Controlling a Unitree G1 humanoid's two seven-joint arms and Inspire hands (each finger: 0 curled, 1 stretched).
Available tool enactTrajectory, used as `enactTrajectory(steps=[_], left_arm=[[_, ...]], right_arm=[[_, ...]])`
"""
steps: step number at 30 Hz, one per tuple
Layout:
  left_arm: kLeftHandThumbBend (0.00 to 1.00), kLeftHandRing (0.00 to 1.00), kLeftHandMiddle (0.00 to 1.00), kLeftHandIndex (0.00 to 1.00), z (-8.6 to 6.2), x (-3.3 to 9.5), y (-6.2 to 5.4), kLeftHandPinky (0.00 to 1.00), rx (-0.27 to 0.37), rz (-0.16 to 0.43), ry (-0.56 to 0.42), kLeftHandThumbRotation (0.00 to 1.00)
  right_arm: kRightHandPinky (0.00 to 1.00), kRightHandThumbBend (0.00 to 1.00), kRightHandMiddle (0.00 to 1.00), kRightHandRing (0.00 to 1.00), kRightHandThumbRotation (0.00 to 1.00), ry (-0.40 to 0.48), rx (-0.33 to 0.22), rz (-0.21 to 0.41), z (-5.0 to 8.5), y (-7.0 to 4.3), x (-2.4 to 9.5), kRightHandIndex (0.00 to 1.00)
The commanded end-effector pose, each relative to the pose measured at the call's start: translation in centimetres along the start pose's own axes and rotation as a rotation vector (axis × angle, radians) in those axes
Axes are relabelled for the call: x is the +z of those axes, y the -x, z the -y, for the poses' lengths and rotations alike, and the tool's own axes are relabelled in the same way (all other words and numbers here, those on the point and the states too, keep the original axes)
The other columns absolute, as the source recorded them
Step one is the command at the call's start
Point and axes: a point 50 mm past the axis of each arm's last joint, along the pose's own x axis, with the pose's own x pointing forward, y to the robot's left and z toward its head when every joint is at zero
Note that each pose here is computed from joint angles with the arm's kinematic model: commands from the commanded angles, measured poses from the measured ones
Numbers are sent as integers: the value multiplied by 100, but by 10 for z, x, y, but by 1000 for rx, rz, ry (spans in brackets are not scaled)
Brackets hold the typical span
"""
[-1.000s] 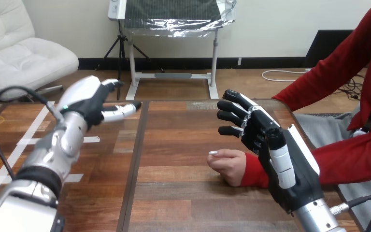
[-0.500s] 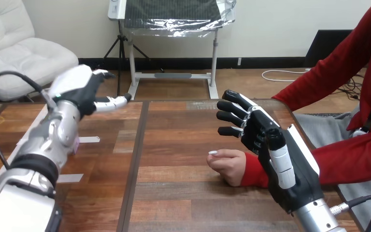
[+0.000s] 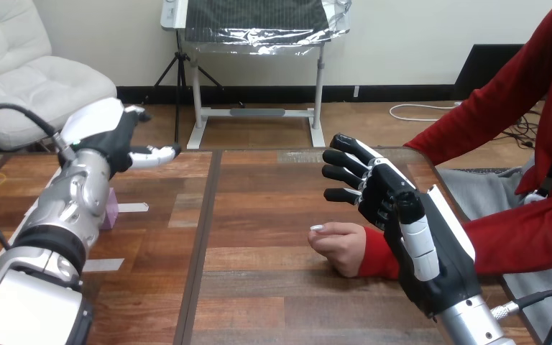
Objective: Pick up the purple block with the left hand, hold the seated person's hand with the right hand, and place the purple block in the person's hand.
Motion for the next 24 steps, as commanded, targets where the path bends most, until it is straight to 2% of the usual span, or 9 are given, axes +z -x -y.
enactTrajectory(steps=[1, 24], left_arm=[[61, 86, 88, 86, -27, 3, -4, 81, 70, -1, -23, 58], [65, 84, 85, 84, -19, -16, 0, 82, 61, -63, -48, 52]], right_arm=[[78, 92, 87, 86, 100, 35, 13, 92, 5, -12, 18, 88], [80, 92, 87, 87, 100, 37, 22, 94, 6, -12, 20, 88]])
